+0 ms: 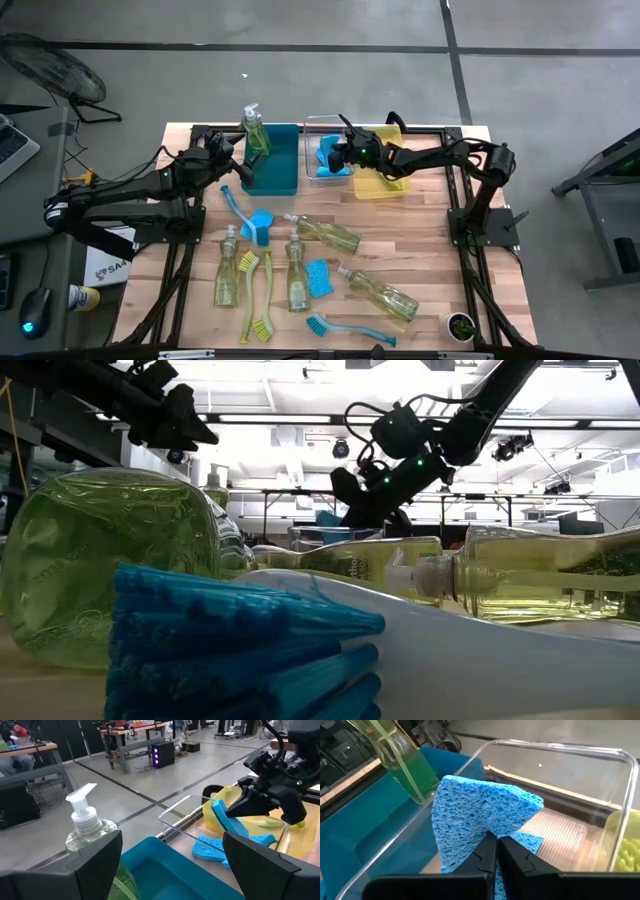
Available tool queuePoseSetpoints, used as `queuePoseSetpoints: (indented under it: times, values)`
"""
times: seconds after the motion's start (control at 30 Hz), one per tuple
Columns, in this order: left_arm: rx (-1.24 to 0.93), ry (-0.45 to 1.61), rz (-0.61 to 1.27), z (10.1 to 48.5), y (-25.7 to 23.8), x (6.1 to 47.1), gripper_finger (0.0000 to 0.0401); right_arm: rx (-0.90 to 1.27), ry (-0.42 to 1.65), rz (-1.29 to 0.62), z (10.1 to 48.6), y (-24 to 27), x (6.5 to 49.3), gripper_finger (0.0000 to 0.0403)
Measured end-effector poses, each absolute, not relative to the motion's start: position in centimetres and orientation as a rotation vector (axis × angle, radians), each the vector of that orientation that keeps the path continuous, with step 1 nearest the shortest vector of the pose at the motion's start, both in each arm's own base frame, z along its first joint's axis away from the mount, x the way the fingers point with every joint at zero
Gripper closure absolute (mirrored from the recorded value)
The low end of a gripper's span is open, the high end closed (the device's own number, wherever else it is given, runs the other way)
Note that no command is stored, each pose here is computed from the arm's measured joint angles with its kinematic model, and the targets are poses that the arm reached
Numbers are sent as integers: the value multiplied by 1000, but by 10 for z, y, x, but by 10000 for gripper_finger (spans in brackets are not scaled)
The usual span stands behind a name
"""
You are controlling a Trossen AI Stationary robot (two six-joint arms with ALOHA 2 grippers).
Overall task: Pick & Place Kitchen Sink Supplies
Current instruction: Put the blue sponge into the transparent bin, then put the dishwashing liquid into the blue bin
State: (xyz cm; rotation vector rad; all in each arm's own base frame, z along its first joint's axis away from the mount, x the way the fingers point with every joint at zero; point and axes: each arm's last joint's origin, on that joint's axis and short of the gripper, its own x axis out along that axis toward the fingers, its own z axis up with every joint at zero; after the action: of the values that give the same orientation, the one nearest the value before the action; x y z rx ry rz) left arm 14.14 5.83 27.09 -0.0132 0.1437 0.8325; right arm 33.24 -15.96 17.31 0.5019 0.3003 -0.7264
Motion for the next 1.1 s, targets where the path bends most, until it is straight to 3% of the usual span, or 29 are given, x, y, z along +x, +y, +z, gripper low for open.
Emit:
queuePoseSetpoints:
  times: [0.5, 1.1]
  values:
    - [-13, 144, 833, 271, 58, 141, 62, 519, 299, -732, 173, -160, 332, 298]
    - [-9, 174, 833, 268, 58, 141, 62, 434, 288, -589, 212, -147, 323, 292]
